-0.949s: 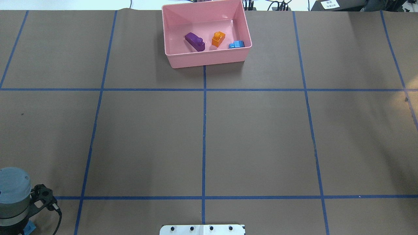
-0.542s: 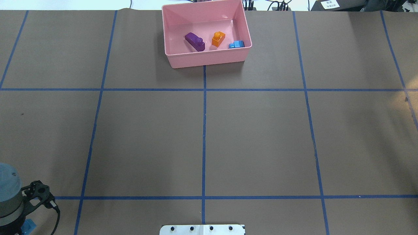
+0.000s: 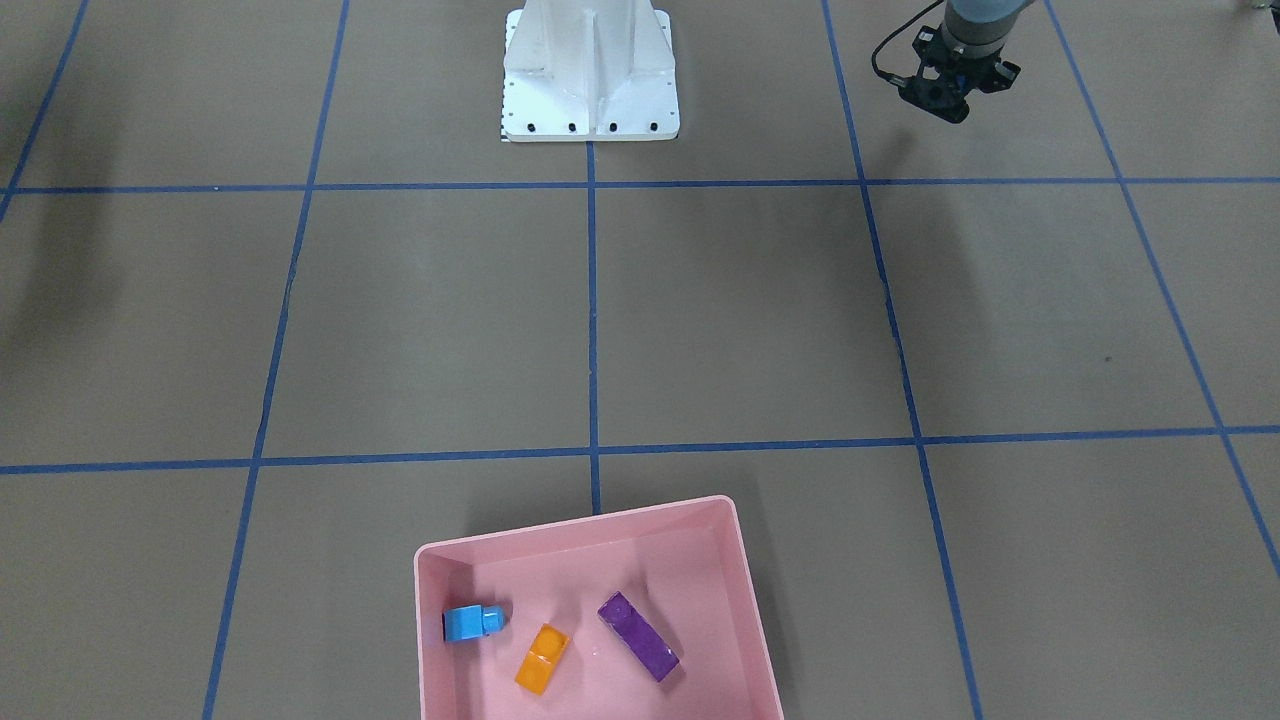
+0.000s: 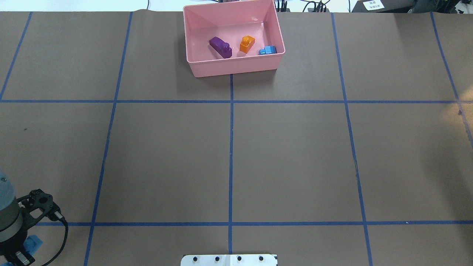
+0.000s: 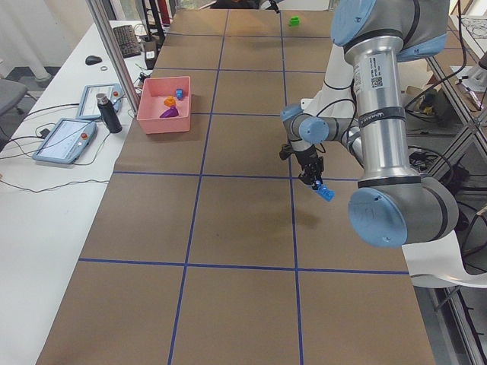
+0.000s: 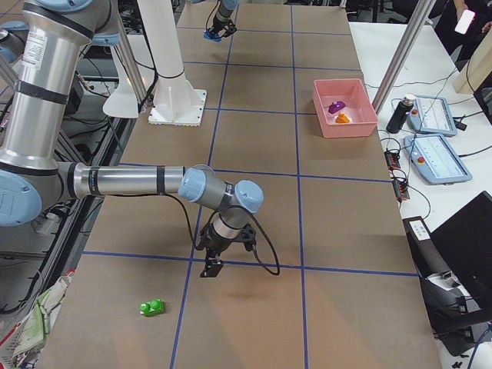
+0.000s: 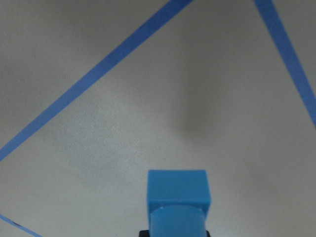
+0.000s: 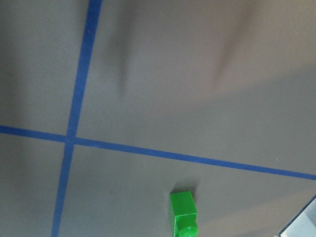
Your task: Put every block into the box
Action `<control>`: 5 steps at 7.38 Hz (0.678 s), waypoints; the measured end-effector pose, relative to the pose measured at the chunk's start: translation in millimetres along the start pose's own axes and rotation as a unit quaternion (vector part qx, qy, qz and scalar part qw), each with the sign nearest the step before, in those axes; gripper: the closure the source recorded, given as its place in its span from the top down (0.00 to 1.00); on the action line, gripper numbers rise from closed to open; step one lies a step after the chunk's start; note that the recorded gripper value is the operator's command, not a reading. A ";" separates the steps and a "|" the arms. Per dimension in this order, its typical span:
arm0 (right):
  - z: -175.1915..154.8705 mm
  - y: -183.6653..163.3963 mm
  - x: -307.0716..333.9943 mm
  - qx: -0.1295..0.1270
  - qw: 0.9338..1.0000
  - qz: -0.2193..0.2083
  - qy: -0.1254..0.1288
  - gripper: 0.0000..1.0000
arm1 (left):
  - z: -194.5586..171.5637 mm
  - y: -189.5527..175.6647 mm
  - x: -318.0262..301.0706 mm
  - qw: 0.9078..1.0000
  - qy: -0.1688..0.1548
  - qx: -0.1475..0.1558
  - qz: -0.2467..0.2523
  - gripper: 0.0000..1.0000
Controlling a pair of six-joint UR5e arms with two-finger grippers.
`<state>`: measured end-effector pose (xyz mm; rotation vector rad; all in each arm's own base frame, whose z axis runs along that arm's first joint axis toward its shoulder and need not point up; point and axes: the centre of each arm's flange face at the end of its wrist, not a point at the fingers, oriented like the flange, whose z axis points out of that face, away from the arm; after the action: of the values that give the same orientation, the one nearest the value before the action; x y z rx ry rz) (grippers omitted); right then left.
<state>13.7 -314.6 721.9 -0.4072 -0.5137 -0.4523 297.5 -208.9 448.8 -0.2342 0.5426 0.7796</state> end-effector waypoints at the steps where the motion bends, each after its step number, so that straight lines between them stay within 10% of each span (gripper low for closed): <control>1: 25.1 5.0 12.5 -0.012 1.000 -0.010 -0.005 1.00 | -13.1 -5.8 -6.6 1.000 0.006 0.017 -0.012 0.00; 5: 104.1 21.9 49.9 -0.040 0.999 -0.009 -0.024 1.00 | -79.1 -44.3 -20.5 0.993 0.048 0.098 -0.045 0.00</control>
<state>24.6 -262.3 826.5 -0.4916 -0.5465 -0.4826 287.6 -283.2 393.8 -0.1144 0.6904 0.6253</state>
